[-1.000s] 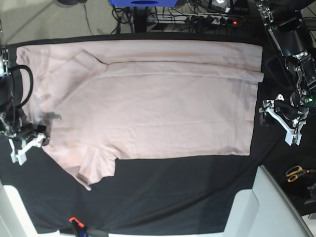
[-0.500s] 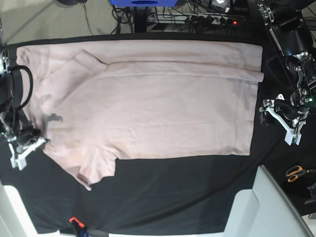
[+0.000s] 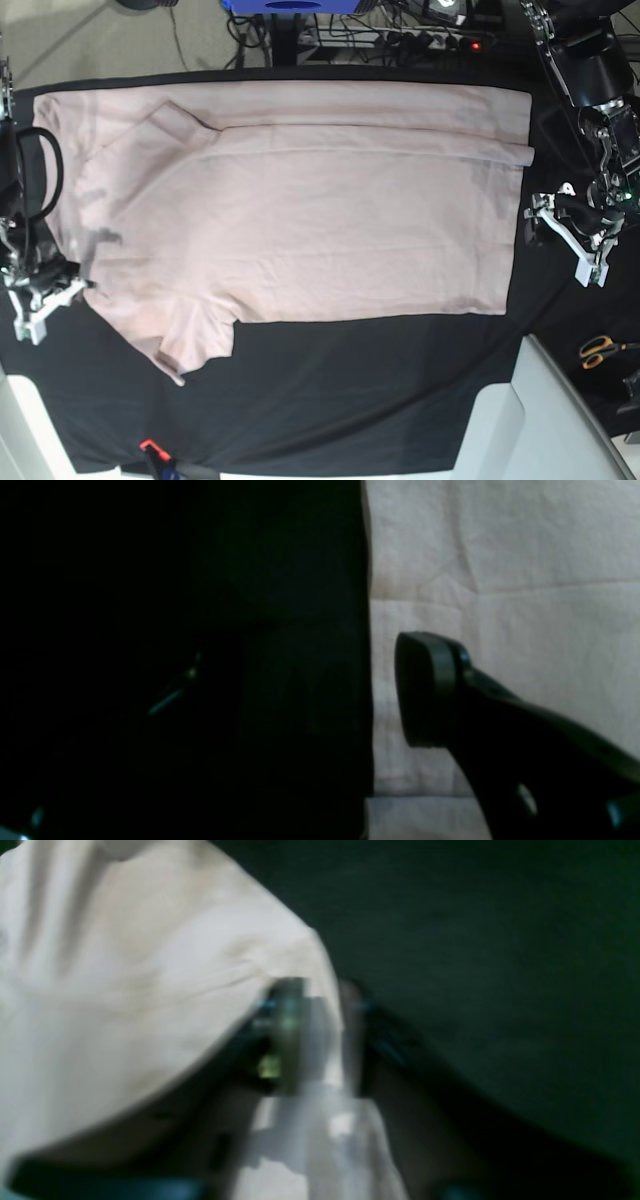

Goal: Fold the T-shirt properly
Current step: 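Lower right gripper to the sleeve side, left gripper to opposite side, then pull the sleeve side of the shirt inward with the right gripper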

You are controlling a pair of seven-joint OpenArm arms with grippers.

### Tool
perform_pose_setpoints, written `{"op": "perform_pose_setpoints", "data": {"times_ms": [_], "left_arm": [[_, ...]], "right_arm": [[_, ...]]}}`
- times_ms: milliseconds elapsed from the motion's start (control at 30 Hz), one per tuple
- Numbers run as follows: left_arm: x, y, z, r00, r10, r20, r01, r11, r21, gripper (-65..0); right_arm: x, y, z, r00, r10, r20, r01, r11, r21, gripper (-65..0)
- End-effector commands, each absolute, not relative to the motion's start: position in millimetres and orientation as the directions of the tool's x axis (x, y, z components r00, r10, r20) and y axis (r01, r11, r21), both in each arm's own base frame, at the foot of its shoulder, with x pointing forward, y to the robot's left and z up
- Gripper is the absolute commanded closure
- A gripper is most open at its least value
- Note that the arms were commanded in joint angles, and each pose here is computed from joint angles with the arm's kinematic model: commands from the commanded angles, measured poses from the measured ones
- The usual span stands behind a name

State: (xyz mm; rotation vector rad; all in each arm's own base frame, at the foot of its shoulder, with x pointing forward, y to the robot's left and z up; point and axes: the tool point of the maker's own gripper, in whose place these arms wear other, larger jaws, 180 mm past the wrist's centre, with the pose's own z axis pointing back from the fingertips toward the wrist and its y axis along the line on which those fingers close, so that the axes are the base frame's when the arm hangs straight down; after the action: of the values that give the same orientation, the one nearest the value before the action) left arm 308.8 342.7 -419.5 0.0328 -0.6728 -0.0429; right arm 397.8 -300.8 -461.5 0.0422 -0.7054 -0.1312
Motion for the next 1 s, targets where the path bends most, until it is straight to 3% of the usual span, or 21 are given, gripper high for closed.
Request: {"op": "perform_pose_setpoints", "data": {"times_ms": [0,67,367,667,833,933,967], "left_arm": [[320,353,-402,0.747,-0.063,0.662,0.023,0.997,0.069,-44.9],[318,354,-403,0.751,-0.063,0.658,0.022,0.997,0.070,-44.8],[312,354,-407,0.759,-0.063,0.648,0.023,0.997,0.070,-44.8],[313,354,-407,0.759,-0.063,0.648,0.023,0.997,0.070,-44.8],[313,354,-407,0.758,-0.063,0.650,0.023,0.997,0.070,-44.8],[313,354,-407,0.758,-0.063,0.650,0.023,0.997,0.070,-44.8],[313,355,-406,0.758,-0.063,0.649,0.023,0.997,0.071,-44.8]], "right_arm": [[411,-318,-443,0.717,-0.142,0.683,0.130,0.989,0.070,-29.0],[402,-325,-453,0.733,-0.159,0.661,0.158,0.986,0.062,-38.9],[397,-328,-461,0.748,-0.172,0.641,0.176,0.983,0.059,-25.7],[400,-293,-471,0.761,-0.168,0.626,0.119,0.986,0.121,-26.3],[399,-291,-472,0.763,-0.170,0.623,0.119,0.985,0.124,-34.8],[399,-291,-472,0.764,-0.170,0.622,0.119,0.985,0.124,-33.8],[399,-291,-472,0.764,-0.170,0.622,0.119,0.985,0.124,-30.5]]}}
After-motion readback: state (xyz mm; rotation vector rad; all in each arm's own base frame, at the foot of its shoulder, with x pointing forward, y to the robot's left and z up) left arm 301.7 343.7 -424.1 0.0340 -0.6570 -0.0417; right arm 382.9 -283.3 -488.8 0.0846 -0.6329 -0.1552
